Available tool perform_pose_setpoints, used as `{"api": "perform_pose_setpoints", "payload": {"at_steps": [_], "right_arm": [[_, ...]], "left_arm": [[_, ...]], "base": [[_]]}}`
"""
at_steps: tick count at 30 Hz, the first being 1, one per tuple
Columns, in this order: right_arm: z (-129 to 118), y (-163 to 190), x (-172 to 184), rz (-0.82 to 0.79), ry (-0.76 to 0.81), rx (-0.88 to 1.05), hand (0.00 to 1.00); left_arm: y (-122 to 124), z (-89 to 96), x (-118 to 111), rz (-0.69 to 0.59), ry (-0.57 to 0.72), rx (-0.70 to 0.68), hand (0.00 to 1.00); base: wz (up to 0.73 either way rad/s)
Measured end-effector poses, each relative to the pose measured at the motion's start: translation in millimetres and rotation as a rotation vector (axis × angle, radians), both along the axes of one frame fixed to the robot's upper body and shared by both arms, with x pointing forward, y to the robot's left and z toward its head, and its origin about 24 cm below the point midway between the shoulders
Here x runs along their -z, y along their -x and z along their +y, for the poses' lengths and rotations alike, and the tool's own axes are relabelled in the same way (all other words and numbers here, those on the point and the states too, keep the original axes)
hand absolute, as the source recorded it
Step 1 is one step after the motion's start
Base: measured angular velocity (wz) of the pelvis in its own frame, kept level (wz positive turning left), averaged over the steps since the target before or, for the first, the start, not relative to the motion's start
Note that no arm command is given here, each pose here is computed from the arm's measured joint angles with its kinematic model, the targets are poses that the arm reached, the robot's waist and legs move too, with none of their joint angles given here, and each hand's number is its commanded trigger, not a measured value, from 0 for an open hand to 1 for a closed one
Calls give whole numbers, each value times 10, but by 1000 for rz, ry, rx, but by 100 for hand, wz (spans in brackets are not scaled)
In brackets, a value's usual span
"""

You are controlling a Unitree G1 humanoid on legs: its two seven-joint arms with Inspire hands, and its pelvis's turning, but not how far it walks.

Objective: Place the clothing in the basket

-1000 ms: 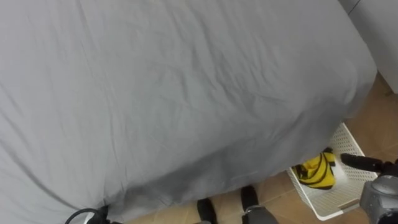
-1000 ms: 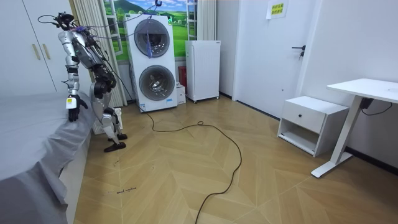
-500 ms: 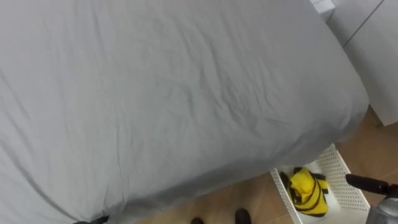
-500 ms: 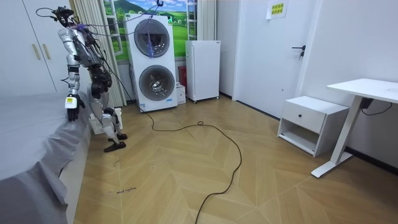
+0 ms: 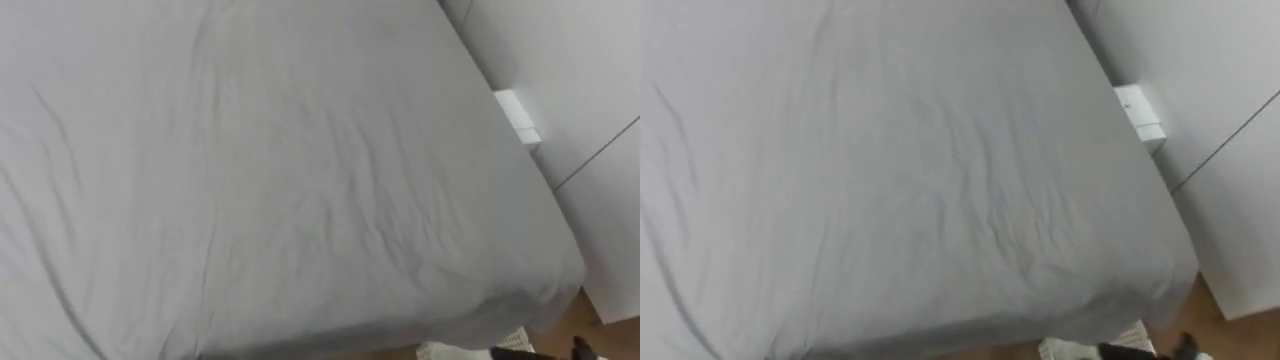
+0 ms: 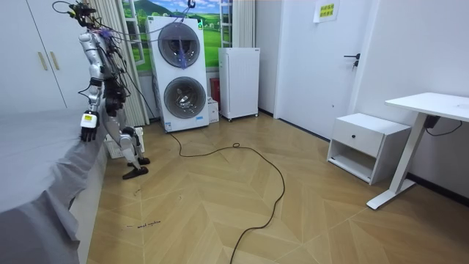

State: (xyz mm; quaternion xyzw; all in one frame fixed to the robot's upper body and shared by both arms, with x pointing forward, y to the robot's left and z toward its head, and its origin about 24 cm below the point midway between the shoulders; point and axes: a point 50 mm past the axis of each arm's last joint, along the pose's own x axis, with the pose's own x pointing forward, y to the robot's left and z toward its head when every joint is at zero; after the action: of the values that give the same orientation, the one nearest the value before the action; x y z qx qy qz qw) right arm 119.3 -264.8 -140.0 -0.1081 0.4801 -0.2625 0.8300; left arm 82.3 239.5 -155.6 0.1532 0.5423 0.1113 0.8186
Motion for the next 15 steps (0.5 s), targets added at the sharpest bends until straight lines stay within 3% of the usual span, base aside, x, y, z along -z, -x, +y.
{"api": "perform_pose_setpoints", "payload": {"at_steps": [15], "right_arm": [[369, 220, 184, 88, -189, -140, 0]], "left_arm": [[20, -158, 20, -45, 17, 42, 0]], "base": [[16]]}}
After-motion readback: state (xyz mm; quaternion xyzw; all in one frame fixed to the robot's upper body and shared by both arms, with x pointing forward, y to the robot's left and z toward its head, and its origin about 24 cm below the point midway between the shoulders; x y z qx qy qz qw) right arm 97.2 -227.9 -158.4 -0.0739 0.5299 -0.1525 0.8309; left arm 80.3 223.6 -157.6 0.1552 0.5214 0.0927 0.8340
